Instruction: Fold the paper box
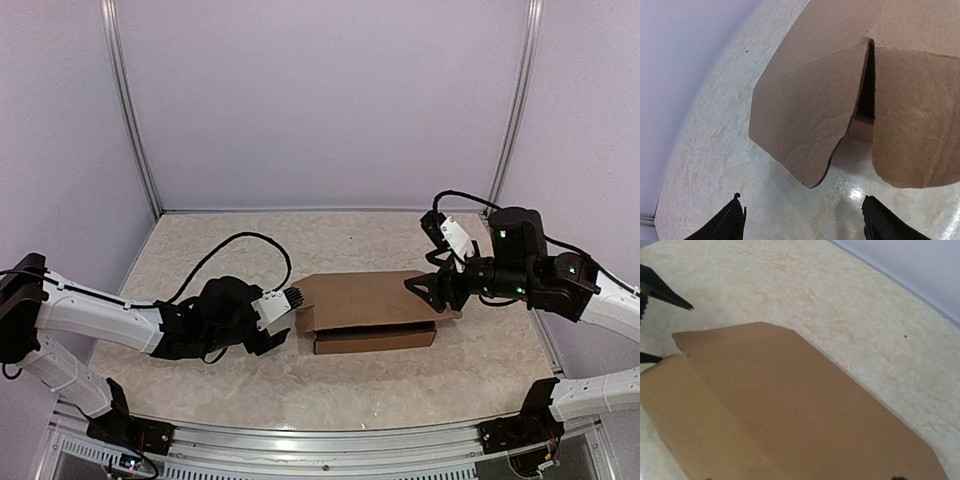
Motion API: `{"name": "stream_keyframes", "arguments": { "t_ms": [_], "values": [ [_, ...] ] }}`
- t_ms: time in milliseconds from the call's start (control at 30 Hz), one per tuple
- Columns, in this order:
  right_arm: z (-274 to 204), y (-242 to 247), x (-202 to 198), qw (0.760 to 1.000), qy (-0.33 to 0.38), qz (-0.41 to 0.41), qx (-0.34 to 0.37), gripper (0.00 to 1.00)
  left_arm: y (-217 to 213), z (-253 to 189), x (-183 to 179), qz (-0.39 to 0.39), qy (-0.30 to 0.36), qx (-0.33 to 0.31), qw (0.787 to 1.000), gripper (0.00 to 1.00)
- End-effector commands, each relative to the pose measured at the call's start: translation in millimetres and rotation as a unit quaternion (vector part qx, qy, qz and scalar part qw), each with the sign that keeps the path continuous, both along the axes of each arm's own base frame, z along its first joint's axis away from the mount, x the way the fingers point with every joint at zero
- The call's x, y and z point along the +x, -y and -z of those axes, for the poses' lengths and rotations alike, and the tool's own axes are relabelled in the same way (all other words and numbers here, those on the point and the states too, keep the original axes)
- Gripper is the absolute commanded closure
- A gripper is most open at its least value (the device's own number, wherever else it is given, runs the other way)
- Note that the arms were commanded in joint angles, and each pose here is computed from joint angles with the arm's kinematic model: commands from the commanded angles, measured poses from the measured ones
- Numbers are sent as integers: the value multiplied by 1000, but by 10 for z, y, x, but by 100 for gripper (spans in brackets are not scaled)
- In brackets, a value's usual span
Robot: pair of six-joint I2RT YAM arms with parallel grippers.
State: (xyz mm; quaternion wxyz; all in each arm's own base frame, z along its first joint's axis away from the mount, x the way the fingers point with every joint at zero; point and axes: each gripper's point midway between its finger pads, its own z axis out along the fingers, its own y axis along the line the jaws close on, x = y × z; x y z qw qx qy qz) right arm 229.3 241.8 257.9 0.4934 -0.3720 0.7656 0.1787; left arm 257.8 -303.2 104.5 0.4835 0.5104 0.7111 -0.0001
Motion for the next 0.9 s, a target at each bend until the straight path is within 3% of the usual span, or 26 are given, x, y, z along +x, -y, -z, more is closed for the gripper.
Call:
{"name": "stream_keyframes", "arguments": {
  "t_ms": [0, 433, 867],
  "values": [
    [16, 26, -19, 1000, -4, 1, 12, 25, 160, -103, -18, 38, 38, -23, 998, 22],
    [-33, -35, -37, 999, -21, -6, 26, 26, 292, -84, -13, 62, 54, -17, 996, 43],
    [43, -91, -21, 999, -37, -9, 24, 27, 349, -165, -6, 60, 82, -15, 995, 51]
  ]
}}
